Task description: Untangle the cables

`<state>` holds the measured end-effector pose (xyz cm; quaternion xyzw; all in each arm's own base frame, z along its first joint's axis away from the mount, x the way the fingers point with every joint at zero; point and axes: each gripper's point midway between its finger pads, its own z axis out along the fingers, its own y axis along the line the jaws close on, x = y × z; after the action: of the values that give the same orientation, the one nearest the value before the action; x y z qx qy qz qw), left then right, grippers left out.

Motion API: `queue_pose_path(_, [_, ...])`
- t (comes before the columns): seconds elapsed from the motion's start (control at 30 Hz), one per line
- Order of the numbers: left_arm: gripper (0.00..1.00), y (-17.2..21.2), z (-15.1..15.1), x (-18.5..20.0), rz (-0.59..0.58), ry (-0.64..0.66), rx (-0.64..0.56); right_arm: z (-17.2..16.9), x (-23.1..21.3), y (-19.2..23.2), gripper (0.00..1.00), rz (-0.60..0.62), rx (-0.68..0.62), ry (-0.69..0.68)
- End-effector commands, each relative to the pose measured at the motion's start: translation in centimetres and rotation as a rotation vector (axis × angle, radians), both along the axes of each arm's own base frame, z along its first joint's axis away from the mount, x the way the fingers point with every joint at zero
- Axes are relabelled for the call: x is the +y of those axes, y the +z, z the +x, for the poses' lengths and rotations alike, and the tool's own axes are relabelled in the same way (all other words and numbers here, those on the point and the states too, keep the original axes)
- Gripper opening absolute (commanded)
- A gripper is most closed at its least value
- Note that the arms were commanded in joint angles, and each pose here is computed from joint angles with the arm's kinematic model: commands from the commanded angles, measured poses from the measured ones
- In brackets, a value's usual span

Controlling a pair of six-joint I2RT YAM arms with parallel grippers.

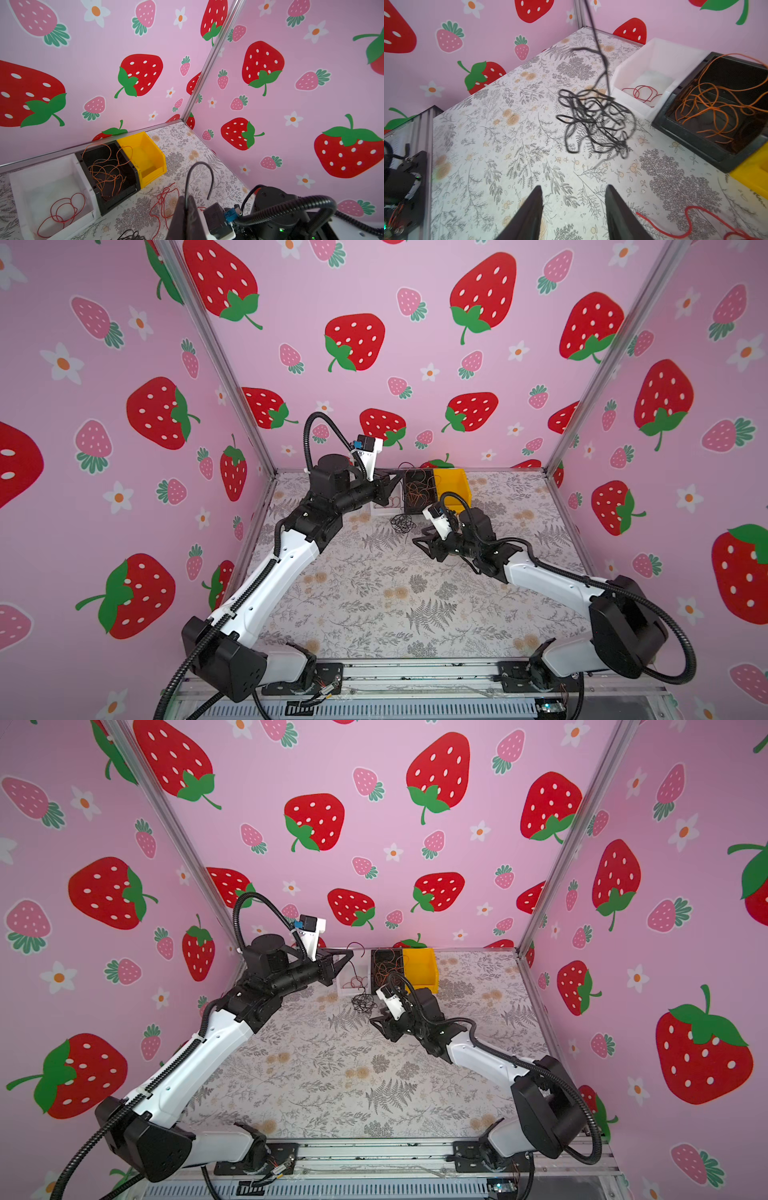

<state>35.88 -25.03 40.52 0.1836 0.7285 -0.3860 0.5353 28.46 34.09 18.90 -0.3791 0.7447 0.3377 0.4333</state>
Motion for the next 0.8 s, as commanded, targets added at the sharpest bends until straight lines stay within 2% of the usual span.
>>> queue_pose_path(0.0, [0.00, 4.3, -0.4, 0.4, -0.050, 0.033, -0.091, 1.4, 1.3, 2.5, 0.55, 0.063, -0.078, -0.018])
queue_pose_path(0.2, [0.00, 5.0, -0.5, 0.4, -0.048, 0.036, -0.110, 0.2, 3.3, 3.8, 0.55, 0.110, -0.107, 0.103])
queue_pose_path(0.37, [0.00, 5.3, -0.9, 0.1, -0.051, 0.023, -0.117, 0.3, 3.6, 3.9, 0.55, 0.111, -0.132, 0.101])
queue_pose_path(0.47, [0.00, 5.7, -1.2, -0.1, -0.053, 0.015, -0.126, 0.9, 3.7, 3.5, 0.51, 0.084, -0.135, 0.088])
queue_pose_path(0.57, [0.00, 6.2, -1.4, 0.0, -0.056, 0.015, -0.137, 1.2, 3.7, 3.4, 0.39, 0.070, -0.143, 0.078])
queue_pose_path(0.7, [0.00, 6.7, -1.7, 0.1, -0.058, 0.020, -0.152, 1.3, 3.2, 3.5, 0.12, 0.064, -0.160, 0.056])
queue_pose_path(0.77, [0.00, 6.9, -1.7, 0.4, -0.051, 0.032, -0.163, 1.1, 3.0, 3.4, 0.04, 0.058, -0.168, 0.056])
